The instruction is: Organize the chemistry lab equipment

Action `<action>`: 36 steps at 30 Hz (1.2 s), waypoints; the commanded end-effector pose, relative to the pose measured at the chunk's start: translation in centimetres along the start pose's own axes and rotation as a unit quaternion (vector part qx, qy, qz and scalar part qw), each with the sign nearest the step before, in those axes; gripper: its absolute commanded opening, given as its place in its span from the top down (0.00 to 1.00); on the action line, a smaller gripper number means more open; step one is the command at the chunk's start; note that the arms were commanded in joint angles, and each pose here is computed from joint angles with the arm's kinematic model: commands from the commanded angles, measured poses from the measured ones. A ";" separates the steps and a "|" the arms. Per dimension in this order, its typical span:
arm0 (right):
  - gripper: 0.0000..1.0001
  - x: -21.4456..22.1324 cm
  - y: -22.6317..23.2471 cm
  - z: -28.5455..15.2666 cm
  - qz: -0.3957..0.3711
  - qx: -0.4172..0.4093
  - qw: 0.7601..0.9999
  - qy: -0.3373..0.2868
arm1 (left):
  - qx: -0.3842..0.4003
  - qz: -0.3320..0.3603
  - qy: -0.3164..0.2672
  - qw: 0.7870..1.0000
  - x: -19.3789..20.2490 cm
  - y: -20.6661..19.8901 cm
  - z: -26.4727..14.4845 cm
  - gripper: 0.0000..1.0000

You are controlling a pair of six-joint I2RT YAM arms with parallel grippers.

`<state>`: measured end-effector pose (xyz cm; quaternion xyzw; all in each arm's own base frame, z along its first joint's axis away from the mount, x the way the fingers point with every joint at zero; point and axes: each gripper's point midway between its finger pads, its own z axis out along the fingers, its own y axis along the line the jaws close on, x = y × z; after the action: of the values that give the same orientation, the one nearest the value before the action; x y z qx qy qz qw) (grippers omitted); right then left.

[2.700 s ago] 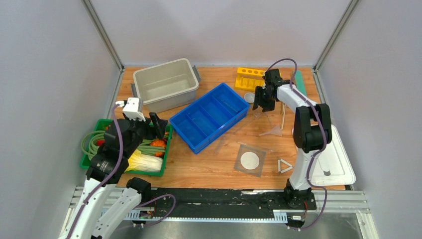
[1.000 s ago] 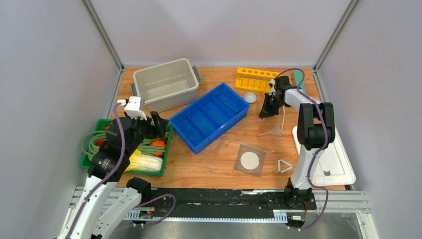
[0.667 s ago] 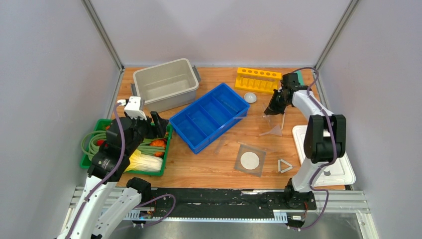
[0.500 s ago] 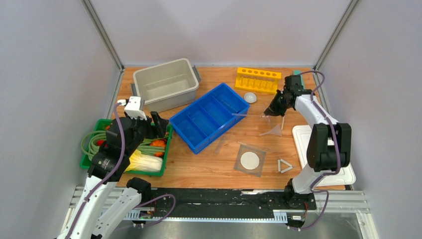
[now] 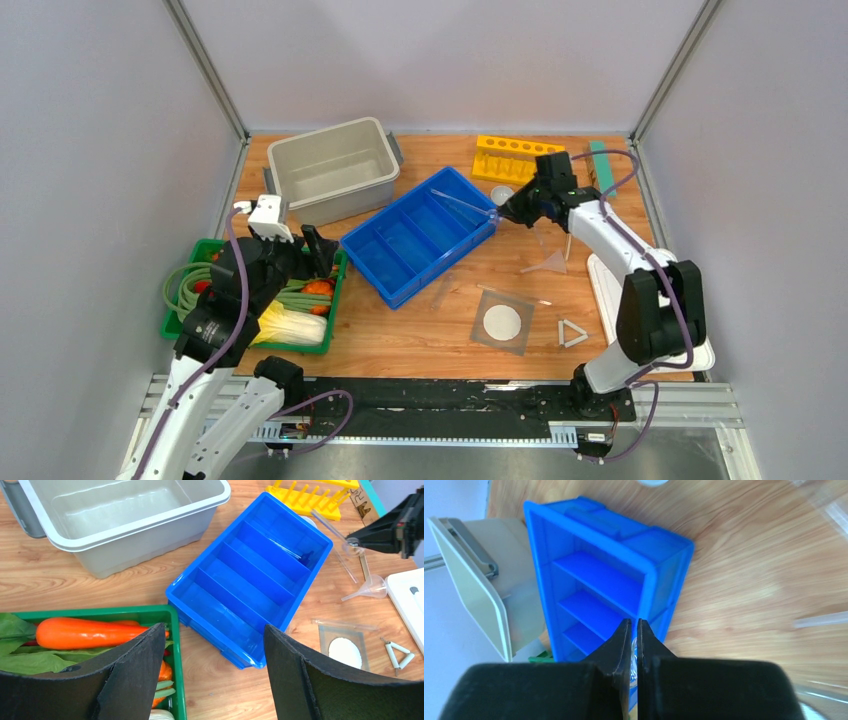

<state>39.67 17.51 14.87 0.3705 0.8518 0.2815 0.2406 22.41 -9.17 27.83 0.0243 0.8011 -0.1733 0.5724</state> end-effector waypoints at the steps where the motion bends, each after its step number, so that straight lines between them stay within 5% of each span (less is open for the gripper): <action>1: 0.95 0.2 4.6 1.3 0.064 -0.024 0.996 -0.056 | 0.013 -0.005 -0.028 0.999 -1.7 -0.6 -0.5 0.21; 16: 0.96 5.0 2.4 4.2 0.170 0.078 0.976 -0.113 | 0.021 -0.009 -0.027 0.999 -1.7 -0.9 -0.5 0.21; 36: 0.93 7.7 -0.1 5.6 0.179 0.172 0.959 -0.137 | 0.024 -0.010 -0.026 0.999 -1.6 -1.1 -0.5 0.21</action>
<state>37.93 25.07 8.13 0.5724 0.7802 0.1340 0.2137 22.16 -9.52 27.97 0.0295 0.7991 -0.1839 0.5716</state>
